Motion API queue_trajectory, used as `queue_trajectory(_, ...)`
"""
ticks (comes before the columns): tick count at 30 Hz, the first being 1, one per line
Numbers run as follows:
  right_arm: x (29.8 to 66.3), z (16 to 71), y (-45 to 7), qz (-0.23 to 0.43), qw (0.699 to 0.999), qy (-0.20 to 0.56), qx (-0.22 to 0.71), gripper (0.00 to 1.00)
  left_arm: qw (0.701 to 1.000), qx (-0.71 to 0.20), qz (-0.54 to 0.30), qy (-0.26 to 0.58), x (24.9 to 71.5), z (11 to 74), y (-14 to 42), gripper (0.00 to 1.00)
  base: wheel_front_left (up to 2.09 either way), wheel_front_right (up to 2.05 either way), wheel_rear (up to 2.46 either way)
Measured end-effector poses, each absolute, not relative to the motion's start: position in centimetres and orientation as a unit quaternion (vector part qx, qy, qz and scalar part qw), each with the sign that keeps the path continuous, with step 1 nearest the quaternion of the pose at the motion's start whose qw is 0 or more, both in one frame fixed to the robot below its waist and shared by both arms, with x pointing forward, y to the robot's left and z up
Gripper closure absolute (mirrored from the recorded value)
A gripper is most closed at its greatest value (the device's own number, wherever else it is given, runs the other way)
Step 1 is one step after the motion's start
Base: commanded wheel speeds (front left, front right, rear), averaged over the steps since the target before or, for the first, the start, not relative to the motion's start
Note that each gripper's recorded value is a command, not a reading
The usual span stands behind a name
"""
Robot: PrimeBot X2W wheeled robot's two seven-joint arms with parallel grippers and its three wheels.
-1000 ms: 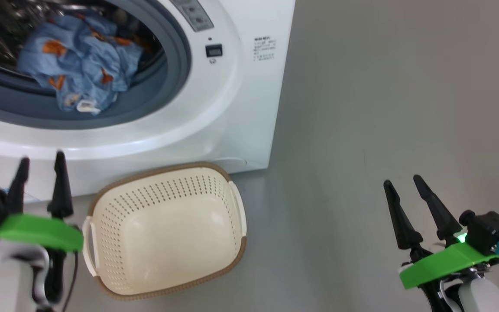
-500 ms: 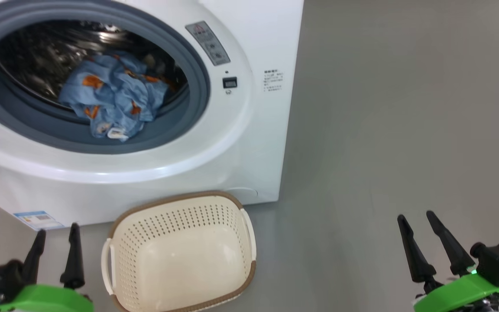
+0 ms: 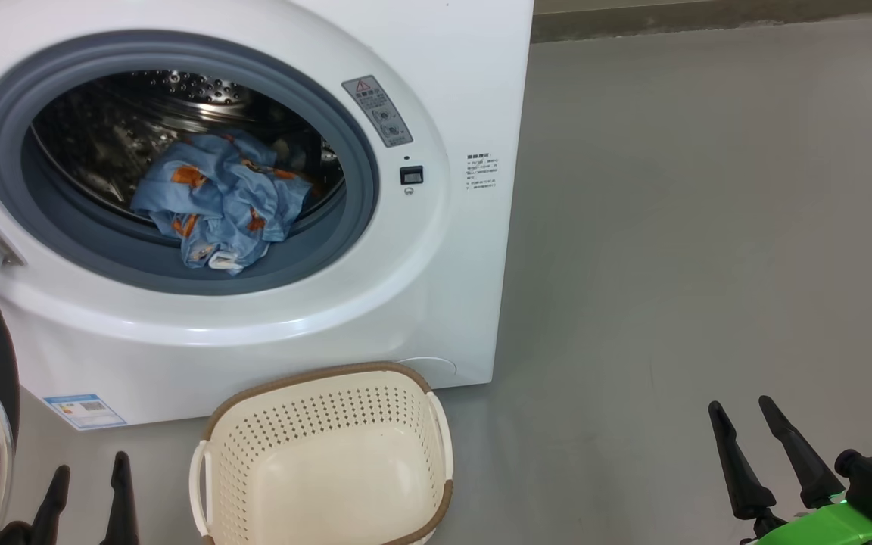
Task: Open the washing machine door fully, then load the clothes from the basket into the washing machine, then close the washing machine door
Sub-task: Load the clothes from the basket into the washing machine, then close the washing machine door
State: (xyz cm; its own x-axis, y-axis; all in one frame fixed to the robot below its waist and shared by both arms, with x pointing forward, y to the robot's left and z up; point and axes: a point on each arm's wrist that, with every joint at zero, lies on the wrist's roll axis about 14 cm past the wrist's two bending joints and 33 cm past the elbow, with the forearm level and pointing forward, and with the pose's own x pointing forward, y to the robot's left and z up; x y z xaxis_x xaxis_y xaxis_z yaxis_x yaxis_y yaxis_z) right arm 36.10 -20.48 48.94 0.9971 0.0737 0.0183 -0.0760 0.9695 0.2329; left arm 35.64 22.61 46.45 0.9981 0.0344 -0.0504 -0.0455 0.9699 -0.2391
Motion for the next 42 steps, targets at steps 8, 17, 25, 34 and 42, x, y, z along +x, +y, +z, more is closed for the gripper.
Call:
queue_trajectory(8, 35.7, 48.6, -20.6, 0.035, 0.992, 0.000, 0.118, 0.00, 0.992, -0.119, 0.021, 0.017, 35.7, 46.8, 22.6, 0.00, 0.00, 0.00, 0.00)
queue_trajectory(17, 35.6, 48.9, -20.5, 0.037, 0.992, -0.003, 0.118, 0.00, 0.992, -0.120, 0.020, 0.008, 35.7, 47.4, 22.6, 0.00, -0.07, 0.07, 0.00)
queue_trajectory(25, 35.8, 48.6, -20.4, 0.039, 0.992, 0.001, 0.118, 0.00, 0.993, -0.119, 0.022, 0.010, 35.7, 47.2, 22.6, 0.00, -0.96, 0.96, 0.00)
queue_trajectory(34, 35.7, 48.6, -20.4, 0.038, 0.992, 0.001, 0.119, 0.00, 0.993, -0.120, 0.020, 0.007, 35.7, 47.4, 22.5, 0.00, -1.14, 1.14, 0.00)
queue_trajectory(42, 35.8, 48.7, -20.2, 0.042, 0.992, -0.001, 0.119, 0.00, 0.993, -0.118, 0.017, 0.002, 35.6, 47.7, 22.5, 0.00, -0.13, 0.13, 0.00)
